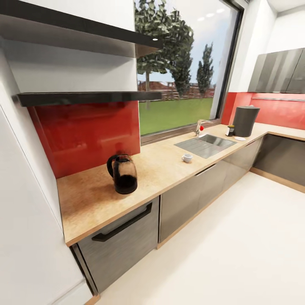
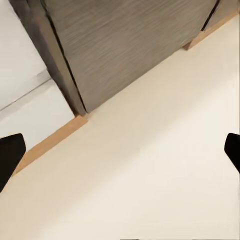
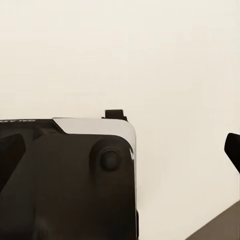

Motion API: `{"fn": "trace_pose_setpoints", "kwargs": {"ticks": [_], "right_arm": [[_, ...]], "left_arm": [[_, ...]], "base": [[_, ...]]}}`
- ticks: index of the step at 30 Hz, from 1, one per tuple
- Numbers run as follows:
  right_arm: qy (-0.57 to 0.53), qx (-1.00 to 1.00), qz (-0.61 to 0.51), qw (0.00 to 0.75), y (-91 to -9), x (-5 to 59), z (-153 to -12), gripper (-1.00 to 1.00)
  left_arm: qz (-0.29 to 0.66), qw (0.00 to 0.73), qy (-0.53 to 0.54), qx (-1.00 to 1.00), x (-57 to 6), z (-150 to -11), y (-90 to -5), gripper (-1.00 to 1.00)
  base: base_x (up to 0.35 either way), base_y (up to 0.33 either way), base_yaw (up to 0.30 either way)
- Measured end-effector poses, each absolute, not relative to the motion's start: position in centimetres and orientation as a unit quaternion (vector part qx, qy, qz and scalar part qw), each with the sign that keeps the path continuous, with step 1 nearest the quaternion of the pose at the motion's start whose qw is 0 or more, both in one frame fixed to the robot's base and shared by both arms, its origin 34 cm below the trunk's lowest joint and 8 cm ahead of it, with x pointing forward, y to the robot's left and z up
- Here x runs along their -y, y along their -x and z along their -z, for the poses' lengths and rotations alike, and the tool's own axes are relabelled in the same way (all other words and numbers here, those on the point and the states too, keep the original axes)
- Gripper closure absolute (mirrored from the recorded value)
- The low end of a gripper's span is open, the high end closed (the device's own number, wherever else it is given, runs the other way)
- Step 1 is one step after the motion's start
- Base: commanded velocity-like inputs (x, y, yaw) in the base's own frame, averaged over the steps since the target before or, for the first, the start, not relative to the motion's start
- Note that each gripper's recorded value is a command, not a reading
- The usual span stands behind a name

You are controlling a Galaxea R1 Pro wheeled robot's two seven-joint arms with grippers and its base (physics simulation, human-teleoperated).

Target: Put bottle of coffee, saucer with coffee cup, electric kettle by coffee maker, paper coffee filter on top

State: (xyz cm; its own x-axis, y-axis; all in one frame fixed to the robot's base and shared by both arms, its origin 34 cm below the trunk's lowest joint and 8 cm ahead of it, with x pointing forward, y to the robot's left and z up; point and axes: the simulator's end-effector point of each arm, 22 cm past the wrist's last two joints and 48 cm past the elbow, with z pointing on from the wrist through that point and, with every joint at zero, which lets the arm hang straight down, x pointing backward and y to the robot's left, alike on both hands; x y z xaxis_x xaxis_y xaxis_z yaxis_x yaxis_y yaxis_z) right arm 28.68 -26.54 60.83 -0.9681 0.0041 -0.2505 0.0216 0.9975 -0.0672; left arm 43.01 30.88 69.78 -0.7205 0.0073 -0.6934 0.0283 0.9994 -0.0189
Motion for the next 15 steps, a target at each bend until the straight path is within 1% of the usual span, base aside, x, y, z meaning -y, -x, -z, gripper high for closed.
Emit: {"fn": "trace_pose_setpoints", "kwargs": {"ticks": [7, 11, 15], "right_arm": [[-0.006, -0.991, 0.036, 0.127, -28.7, 26.7, -60.9, -1.0], [-0.005, -0.991, 0.036, 0.128, -28.8, 26.6, -60.9, -1.0], [-0.005, -0.991, 0.035, 0.129, -28.9, 26.5, -60.9, -1.0]], "left_arm": [[0.031, 0.459, -0.019, -0.888, -28.8, -75.7, -49.7, -1.0], [0.042, 0.518, -0.021, -0.854, -27.6, -80.9, -54.8, -1.0], [0.043, 0.559, -0.021, -0.828, -27.3, -85.0, -59.7, -1.0]], "base": [[0.0, 0.0, 0.0], [0.0, 0.0, 0.0], [0.0, 0.0, 0.0]]}}
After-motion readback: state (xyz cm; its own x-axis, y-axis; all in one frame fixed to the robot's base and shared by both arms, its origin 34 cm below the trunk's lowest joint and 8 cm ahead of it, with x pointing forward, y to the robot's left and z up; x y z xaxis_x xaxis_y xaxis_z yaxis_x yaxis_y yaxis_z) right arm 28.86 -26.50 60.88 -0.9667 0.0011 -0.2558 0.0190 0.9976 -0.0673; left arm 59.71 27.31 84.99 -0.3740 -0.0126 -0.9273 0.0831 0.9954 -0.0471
